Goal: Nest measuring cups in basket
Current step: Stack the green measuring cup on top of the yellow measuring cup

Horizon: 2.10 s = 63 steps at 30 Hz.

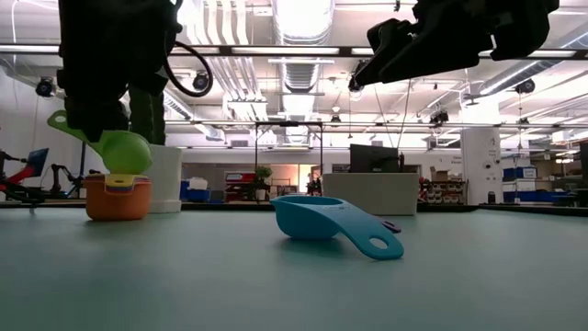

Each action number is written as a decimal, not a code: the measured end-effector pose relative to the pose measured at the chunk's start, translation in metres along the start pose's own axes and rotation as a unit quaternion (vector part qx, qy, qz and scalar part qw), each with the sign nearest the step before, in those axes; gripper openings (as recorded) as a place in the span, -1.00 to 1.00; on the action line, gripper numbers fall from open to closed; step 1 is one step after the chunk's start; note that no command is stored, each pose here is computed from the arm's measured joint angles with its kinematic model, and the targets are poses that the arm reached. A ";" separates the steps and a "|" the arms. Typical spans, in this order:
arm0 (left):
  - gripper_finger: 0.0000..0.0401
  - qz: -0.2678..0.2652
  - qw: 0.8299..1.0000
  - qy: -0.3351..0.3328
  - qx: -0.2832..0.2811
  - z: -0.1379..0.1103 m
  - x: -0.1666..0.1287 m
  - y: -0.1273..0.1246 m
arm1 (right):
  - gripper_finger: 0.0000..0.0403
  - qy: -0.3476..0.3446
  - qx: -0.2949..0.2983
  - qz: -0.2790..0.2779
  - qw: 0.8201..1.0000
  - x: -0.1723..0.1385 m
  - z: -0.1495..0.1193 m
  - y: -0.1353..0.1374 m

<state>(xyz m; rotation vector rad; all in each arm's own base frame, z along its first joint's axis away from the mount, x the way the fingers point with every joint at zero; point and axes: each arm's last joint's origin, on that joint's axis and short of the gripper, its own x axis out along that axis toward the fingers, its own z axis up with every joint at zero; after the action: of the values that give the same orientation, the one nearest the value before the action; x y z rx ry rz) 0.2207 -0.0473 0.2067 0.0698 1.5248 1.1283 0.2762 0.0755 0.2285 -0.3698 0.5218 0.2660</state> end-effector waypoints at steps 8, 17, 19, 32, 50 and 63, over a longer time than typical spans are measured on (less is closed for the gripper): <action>-1.00 0.003 1.000 -0.004 0.004 0.000 0.001 0.000 | -0.06 0.000 0.000 0.000 1.000 0.000 0.000 0.000; -1.00 0.006 1.000 -0.003 0.005 -0.001 0.002 0.000 | -0.06 0.001 0.000 0.000 1.000 0.000 -0.001 0.000; -1.00 0.007 1.000 -0.002 0.005 -0.001 0.003 0.000 | -0.06 0.001 0.000 0.000 1.000 0.000 -0.001 0.000; -0.82 0.006 1.000 0.000 0.000 -0.002 0.003 0.000 | -0.06 0.002 -0.002 0.001 1.000 0.000 -0.001 0.000; -0.30 -0.017 1.000 0.008 -0.009 0.002 -0.006 0.000 | -0.06 0.002 -0.005 0.001 1.000 0.000 -0.001 0.000; 0.07 -0.054 0.998 -0.012 -0.004 0.013 -0.026 0.004 | -0.06 0.002 -0.005 0.001 1.000 0.000 -0.001 0.000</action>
<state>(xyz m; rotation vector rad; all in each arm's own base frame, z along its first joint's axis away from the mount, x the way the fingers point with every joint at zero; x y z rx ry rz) 0.2374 -0.0532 0.2304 -0.0054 1.4853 1.0448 0.2757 0.0753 0.2273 -0.3789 0.5249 0.2689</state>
